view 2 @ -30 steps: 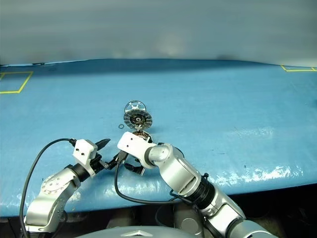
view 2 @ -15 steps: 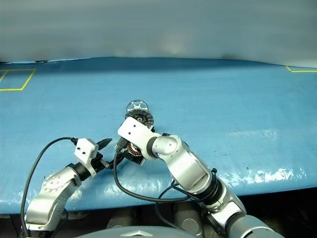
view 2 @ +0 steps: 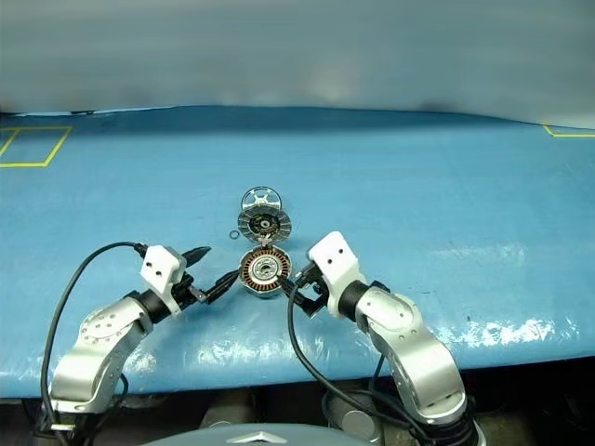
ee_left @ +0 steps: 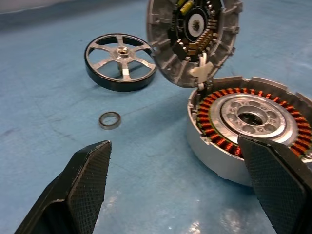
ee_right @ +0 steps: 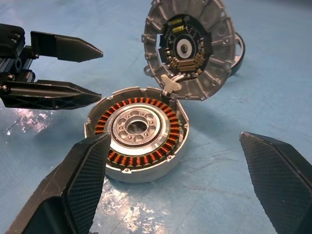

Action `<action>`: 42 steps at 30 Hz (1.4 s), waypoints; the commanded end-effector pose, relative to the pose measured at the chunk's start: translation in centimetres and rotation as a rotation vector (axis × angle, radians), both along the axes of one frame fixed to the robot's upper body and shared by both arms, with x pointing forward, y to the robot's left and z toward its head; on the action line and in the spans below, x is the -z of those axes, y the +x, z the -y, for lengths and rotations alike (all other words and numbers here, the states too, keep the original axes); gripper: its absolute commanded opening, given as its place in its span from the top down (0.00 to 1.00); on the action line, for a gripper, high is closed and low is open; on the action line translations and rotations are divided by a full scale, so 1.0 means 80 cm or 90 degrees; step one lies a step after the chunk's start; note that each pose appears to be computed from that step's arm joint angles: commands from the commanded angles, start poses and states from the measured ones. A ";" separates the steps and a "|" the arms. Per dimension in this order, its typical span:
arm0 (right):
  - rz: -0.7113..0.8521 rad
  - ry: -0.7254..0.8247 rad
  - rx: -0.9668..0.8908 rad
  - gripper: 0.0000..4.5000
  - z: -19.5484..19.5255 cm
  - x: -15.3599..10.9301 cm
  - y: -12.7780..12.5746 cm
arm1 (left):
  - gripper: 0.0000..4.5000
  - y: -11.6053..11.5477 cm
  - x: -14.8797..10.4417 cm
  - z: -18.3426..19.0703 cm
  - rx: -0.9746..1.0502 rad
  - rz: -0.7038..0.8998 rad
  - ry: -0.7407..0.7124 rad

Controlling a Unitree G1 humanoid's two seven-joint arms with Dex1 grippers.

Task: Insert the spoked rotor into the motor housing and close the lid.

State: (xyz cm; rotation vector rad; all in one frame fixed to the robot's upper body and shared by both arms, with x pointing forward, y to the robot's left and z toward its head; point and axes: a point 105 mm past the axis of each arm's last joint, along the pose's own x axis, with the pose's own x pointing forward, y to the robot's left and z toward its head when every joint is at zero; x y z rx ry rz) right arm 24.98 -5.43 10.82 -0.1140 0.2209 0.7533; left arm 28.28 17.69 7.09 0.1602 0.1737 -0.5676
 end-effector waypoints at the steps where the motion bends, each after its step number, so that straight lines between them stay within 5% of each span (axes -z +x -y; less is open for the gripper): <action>1: 0.032 0.020 0.020 0.05 0.009 -0.007 -0.001 | 0.00 0.015 -0.014 -0.014 -0.018 0.027 0.000; 3: 0.038 0.028 0.031 0.13 0.012 -0.006 -0.002 | 0.00 0.022 -0.014 -0.015 -0.004 0.019 -0.004; 14: 0.043 0.024 0.057 0.13 0.018 0.003 -0.003 | 0.00 0.094 -0.012 -0.016 0.034 -0.019 0.013; 30: 0.046 0.023 0.093 0.13 0.024 0.001 0.001 | 0.00 0.123 0.028 0.001 0.069 -0.061 0.152; 33: 0.047 0.027 0.094 0.14 0.023 -0.001 0.002 | 0.13 0.122 0.031 -0.003 0.065 -0.062 0.155; 42: 0.037 0.019 0.104 0.14 0.026 0.003 0.006 | 0.78 0.098 0.049 -0.015 0.050 -0.099 0.135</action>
